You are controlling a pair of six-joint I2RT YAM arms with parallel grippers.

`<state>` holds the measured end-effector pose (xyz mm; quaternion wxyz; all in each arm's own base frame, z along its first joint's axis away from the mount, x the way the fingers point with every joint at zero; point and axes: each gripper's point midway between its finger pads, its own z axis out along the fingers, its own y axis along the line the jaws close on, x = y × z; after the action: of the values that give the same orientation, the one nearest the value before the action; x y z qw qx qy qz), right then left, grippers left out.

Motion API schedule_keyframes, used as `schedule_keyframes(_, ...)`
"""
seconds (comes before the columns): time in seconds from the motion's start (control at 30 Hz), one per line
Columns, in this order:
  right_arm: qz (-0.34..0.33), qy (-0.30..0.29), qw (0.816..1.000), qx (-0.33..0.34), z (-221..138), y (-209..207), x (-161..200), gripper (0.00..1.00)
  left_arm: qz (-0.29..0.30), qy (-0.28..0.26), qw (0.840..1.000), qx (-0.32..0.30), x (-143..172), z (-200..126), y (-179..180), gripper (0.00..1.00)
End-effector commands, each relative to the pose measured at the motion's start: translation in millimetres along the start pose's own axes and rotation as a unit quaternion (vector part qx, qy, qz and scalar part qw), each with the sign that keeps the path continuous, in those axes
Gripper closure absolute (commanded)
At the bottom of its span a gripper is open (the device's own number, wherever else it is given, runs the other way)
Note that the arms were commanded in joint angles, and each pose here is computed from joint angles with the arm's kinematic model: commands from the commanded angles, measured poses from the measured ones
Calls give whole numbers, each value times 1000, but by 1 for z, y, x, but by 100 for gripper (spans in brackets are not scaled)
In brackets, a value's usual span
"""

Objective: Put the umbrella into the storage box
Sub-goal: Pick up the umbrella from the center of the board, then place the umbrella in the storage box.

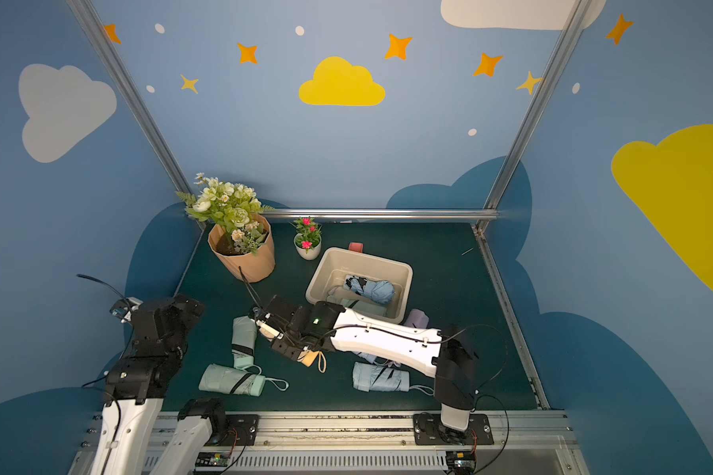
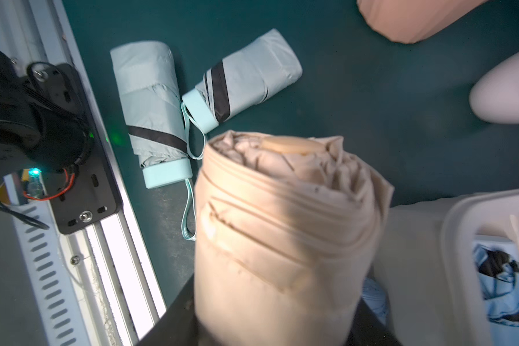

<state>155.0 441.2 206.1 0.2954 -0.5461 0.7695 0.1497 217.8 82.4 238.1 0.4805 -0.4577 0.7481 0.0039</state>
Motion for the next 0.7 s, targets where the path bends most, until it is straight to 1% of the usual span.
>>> schedule_keyframes(0.0,11,-111,994,15,-48,-29,-44,97,25,38,999,27,13,9,-15,0)
schedule_keyframes(0.13,31,-147,989,10,-83,-61,-47,97,29,80,996,38,33,23,-22,0)
schedule_keyframes(0.27,41,-191,981,11,-113,-85,-45,99,42,131,989,52,57,39,-31,0)
schedule_keyframes(0.37,51,-233,971,19,-131,-103,-42,100,55,176,981,53,78,50,-34,0)
schedule_keyframes(0.47,62,-260,963,41,-139,-126,-34,100,63,219,973,48,98,60,-34,0)
schedule_keyframes(0.6,67,-235,968,49,-143,-157,-12,100,73,274,958,39,122,67,-32,0)
schedule_keyframes(0.67,70,-220,972,48,-146,-171,-4,100,78,293,952,36,130,70,-31,0)
